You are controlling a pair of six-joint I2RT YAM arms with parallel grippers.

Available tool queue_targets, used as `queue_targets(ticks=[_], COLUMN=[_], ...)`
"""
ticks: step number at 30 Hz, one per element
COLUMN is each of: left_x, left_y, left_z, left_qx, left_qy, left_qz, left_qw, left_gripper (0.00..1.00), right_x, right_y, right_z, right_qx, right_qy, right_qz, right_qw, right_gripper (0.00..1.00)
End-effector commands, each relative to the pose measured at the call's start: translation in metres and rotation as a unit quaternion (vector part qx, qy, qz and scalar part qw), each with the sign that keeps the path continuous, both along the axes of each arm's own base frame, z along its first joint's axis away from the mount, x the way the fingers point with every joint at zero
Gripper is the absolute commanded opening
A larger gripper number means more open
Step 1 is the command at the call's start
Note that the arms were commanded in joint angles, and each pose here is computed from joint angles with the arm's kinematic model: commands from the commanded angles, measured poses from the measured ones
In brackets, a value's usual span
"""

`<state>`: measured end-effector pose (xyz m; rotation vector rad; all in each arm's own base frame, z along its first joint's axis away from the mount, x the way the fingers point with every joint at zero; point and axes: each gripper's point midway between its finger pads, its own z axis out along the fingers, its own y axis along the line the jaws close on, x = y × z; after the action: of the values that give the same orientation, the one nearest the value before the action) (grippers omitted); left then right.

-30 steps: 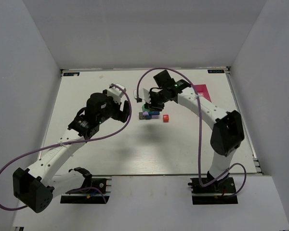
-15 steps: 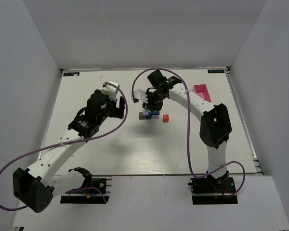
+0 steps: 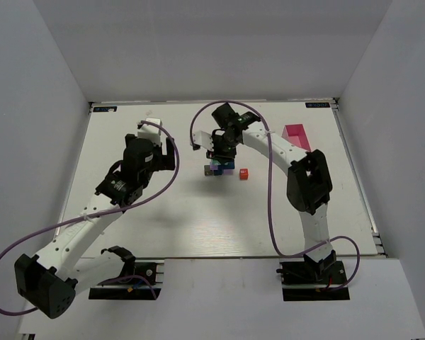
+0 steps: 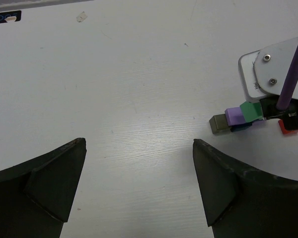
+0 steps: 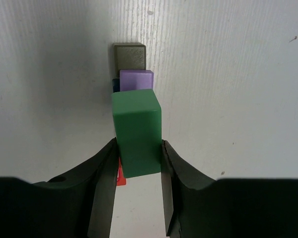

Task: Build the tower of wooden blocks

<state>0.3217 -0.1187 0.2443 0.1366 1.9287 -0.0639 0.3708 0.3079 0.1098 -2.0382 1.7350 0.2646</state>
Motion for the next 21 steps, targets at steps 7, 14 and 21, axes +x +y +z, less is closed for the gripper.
queue_targets(ticks=[7, 14, 21], left_x=[-0.004, -0.007, -0.007], left_y=[0.035, 0.043, 0.043], left_z=[0.014, 0.019, 0.019], left_qx=[-0.009, -0.021, -0.021], left_qy=[-0.027, -0.036, -0.036], left_qz=[0.098, 0.125, 0.125], left_qw=[0.995, 0.991, 0.991], left_gripper=[0.99, 0.99, 0.99], right_x=[0.004, 0.005, 0.002], right_y=[0.009, 0.01, 0.013], right_z=[0.004, 0.0, -0.006], right_qx=[-0.009, -0.015, -0.025], right_qy=[0.01, 0.015, 0.021], right_qz=[-0.025, -0.039, -0.045], right_qw=[1.0, 0.999, 0.998], right_gripper=[0.0, 0.0, 0.0])
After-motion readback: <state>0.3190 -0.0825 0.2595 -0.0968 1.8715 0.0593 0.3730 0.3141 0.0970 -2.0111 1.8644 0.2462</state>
